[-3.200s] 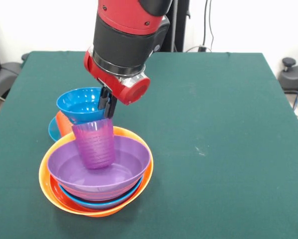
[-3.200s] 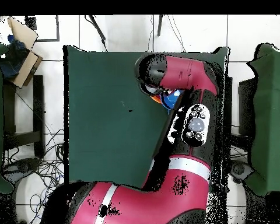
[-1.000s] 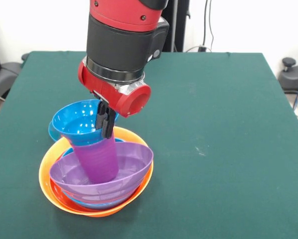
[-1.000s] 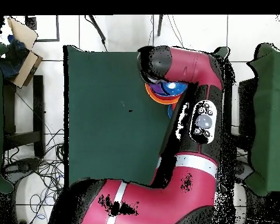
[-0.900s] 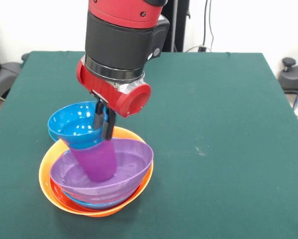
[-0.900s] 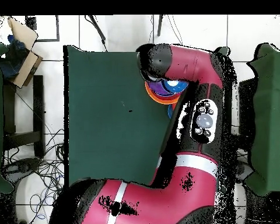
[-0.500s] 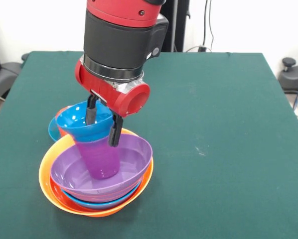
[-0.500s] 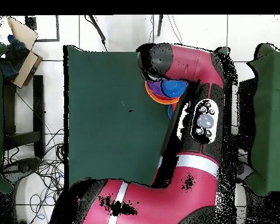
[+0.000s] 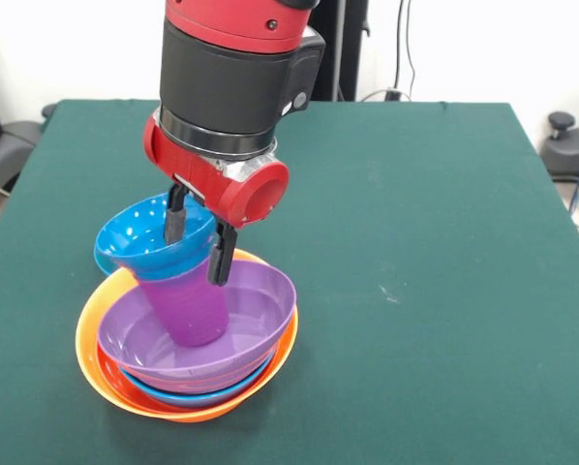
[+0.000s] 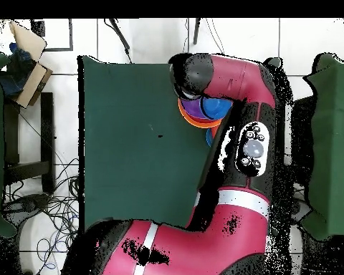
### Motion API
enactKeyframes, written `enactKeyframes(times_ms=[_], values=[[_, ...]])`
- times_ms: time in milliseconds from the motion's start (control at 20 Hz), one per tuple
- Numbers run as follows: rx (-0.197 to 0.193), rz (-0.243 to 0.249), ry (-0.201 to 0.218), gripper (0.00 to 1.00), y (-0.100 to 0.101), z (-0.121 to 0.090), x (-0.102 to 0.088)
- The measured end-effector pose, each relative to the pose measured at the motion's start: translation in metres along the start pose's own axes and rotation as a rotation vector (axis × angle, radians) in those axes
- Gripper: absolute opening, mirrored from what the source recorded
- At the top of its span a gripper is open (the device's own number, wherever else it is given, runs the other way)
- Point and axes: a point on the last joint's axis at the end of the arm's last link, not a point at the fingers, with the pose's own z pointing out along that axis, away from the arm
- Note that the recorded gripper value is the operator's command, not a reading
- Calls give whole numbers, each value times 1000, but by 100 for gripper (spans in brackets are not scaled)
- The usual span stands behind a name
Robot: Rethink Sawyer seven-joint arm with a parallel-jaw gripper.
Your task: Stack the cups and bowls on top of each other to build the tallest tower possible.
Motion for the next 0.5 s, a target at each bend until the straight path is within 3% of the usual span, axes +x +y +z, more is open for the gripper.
enactKeyframes(times_ms=[500], values=[[-6, 6, 4, 100, 0, 0, -1]])
